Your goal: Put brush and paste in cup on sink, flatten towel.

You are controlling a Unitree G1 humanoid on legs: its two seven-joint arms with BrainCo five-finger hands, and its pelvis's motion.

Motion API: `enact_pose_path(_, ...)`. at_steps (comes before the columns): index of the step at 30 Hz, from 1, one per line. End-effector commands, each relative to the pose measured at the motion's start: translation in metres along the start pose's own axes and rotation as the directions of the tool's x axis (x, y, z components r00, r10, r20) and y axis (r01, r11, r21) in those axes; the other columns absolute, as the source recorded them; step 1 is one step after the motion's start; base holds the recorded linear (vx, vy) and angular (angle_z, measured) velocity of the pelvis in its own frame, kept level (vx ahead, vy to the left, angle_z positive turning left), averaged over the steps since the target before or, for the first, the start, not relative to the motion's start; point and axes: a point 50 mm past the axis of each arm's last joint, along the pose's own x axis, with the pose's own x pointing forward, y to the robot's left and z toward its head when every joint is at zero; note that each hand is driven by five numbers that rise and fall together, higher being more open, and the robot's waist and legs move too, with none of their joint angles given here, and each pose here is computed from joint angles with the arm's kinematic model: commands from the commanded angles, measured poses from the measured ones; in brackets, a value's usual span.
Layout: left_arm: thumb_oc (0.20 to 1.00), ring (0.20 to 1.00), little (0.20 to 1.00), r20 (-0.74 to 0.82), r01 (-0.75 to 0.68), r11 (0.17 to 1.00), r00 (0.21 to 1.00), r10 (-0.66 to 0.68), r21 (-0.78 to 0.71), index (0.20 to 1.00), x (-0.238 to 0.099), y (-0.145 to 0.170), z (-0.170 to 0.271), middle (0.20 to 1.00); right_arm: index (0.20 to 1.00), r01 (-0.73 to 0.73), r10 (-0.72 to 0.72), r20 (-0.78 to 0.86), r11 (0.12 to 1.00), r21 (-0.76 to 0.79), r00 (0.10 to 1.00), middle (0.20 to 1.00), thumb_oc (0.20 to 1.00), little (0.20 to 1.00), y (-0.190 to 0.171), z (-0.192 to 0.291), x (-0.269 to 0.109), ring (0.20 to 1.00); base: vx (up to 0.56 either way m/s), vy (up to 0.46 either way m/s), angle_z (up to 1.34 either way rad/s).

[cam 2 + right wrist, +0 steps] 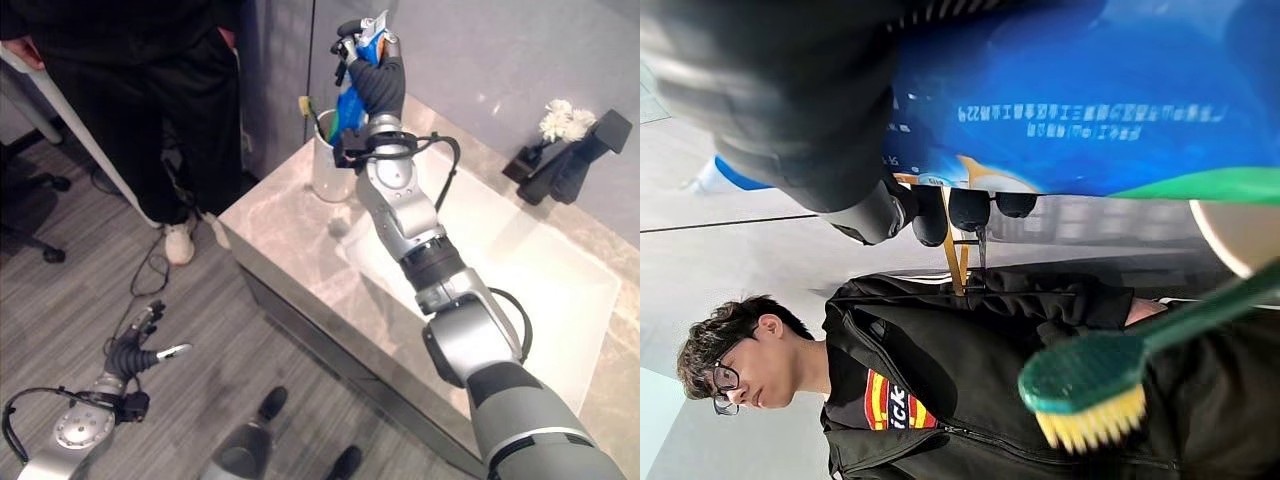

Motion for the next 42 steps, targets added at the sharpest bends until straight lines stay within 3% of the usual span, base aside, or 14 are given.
enact_pose_path(1, 1.000, 1.000, 1.000, 0.060, -0.012, 0.999, 0.998, 0.010, 0.032, 1.000, -0.001, 0.007, 0.011, 1.000, 0.200, -0.008, 0.004, 0.140, 0.999, 0.033, 0.990, 0.200, 0.200, 0.200, 0.001, 0.034, 0.009, 0.200, 0.00, 0.000, 0.00)
enact_pose_path(5, 1.000, 1.000, 1.000, 0.056, -0.006, 1.000, 0.998, 0.004, 0.030, 1.000, -0.001, 0.007, 0.010, 1.000, 0.200, -0.007, 0.006, 0.118, 1.000, 0.011, 0.993, 0.200, 0.200, 0.200, 0.002, 0.030, 0.011, 0.200, 0.00, 0.000, 0.00)
enact_pose_path(7, 1.000, 1.000, 1.000, 0.055, 0.001, 1.000, 0.998, -0.002, 0.027, 1.000, 0.000, 0.006, 0.010, 1.000, 0.278, -0.003, 0.003, 0.107, 1.000, -0.007, 0.994, 0.278, 0.278, 0.278, 0.001, 0.028, 0.013, 0.278, 0.00, 0.000, 0.00)
enact_pose_path(8, 1.000, 1.000, 1.000, 0.060, 0.005, 1.000, 0.998, -0.007, 0.024, 1.000, -0.001, 0.006, 0.011, 1.000, 0.423, -0.001, 0.003, 0.107, 1.000, -0.016, 0.994, 0.423, 0.423, 0.423, -0.001, 0.028, 0.014, 0.423, 0.00, 0.000, 0.00)
enact_pose_path(9, 1.000, 1.000, 1.000, 0.060, 0.005, 1.000, 0.998, -0.006, 0.024, 1.000, -0.001, 0.006, 0.011, 1.000, 0.467, -0.001, 0.003, 0.107, 1.000, -0.015, 0.994, 0.467, 0.467, 0.467, 0.000, 0.028, 0.014, 0.467, 0.00, 0.000, 0.00)
enact_pose_path(10, 1.000, 1.000, 1.000, 0.075, 0.010, 1.000, 0.997, -0.011, 0.013, 1.000, -0.001, 0.007, 0.015, 1.000, 1.000, 0.002, 0.000, 0.104, 1.000, -0.021, 0.995, 1.000, 1.000, 1.000, -0.001, 0.028, 0.015, 1.000, 0.00, 0.000, 0.00)
enact_pose_path(27, 1.000, 1.000, 1.000, 0.085, 0.034, 0.999, 0.996, -0.034, 0.002, 1.000, 0.003, 0.004, 0.019, 1.000, 1.000, 0.000, 0.008, 0.120, 0.998, -0.070, 0.993, 1.000, 1.000, 1.000, -0.006, 0.028, 0.011, 1.000, -0.01, -0.003, -0.01)
enact_pose_path(32, 1.000, 1.000, 1.000, 0.079, 0.033, 0.999, 0.996, -0.035, 0.027, 1.000, 0.007, 0.000, 0.015, 1.000, 1.000, 0.010, 0.025, 0.218, 0.988, -0.157, 0.976, 1.000, 1.000, 1.000, -0.008, 0.045, 0.006, 1.000, -0.04, 0.005, -0.04)
enact_pose_path(36, 1.000, 1.000, 1.000, 0.056, 0.023, 0.996, 0.998, -0.027, 0.085, 1.000, 0.010, -0.001, 0.008, 1.000, 1.000, 0.059, 0.069, 0.365, 0.943, -0.328, 0.928, 1.000, 1.000, 1.000, -0.018, 0.073, -0.003, 1.000, -0.04, 0.015, -0.01)
enact_pose_path(42, 1.000, 1.000, 1.000, 0.023, -0.001, 0.996, 1.000, -0.001, 0.093, 1.000, 0.003, -0.005, -0.002, 1.000, 1.000, 0.270, -0.011, 0.568, 0.888, -0.373, 0.823, 1.000, 1.000, 1.000, -0.068, 0.108, -0.034, 1.000, 0.00, 0.048, -0.02)
